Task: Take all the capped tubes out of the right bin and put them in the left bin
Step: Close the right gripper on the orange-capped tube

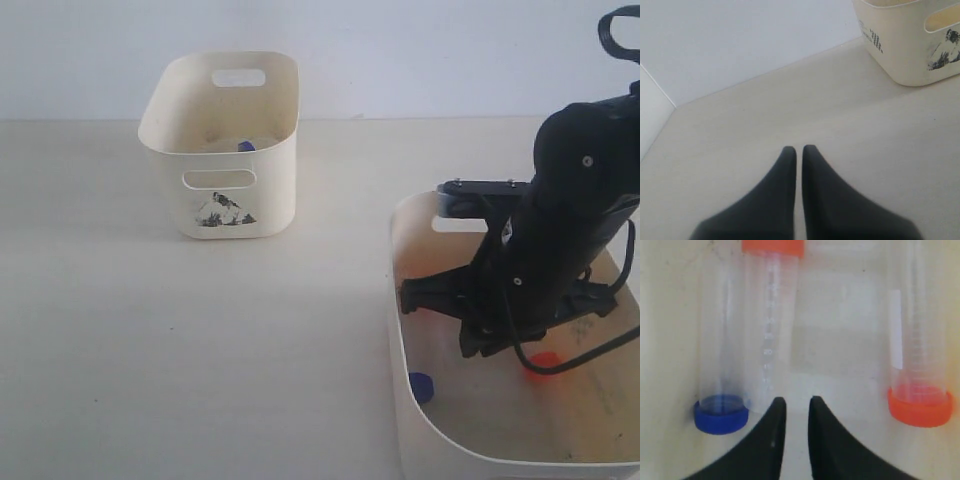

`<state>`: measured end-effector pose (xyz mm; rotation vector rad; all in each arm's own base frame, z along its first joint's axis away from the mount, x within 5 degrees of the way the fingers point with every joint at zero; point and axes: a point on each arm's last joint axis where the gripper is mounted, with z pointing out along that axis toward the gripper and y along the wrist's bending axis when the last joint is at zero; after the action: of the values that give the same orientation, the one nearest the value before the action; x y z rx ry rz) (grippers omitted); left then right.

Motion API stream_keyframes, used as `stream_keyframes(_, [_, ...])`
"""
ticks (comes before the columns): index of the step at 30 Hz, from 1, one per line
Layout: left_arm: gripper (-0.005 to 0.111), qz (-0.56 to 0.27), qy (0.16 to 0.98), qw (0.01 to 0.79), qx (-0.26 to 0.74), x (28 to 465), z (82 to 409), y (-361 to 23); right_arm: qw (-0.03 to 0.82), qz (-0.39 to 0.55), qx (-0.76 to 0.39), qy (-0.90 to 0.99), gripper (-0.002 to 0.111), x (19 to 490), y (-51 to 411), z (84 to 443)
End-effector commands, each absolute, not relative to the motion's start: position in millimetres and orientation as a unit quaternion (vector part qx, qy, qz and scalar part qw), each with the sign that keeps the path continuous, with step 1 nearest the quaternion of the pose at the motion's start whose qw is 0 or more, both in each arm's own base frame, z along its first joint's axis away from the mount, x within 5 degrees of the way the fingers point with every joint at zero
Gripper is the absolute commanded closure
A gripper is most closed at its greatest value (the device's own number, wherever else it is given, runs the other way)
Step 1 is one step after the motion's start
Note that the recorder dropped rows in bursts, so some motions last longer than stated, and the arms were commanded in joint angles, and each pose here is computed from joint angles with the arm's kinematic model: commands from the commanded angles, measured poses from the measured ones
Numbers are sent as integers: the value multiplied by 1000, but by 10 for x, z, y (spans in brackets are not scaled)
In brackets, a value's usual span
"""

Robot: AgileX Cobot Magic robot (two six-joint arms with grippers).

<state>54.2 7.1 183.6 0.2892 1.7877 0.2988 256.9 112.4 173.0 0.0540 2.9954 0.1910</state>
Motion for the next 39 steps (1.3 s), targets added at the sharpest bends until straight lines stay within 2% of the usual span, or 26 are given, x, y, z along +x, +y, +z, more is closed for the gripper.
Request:
stream_keyframes(1, [102,123,772,611,123,542,1850,67,96,73,13,993,68,2612,1126,1739])
stream_keyframes(4, [102,123,772,611,123,542,1850,67,101,76,14,992,61,2620,1131,1741])
stream_keyframes(14, [102,123,772,611,123,542,1850,67,80,66,16,995,61,2668,1149,1540])
stream_keyframes(27, [102,123,772,611,123,542,1850,67,105,106,54,987,61,2731,1217,1536])
stream_keyframes(39, [102,123,772,611,123,542,1850,67,80,91,57,991,61,2775,1229,1262])
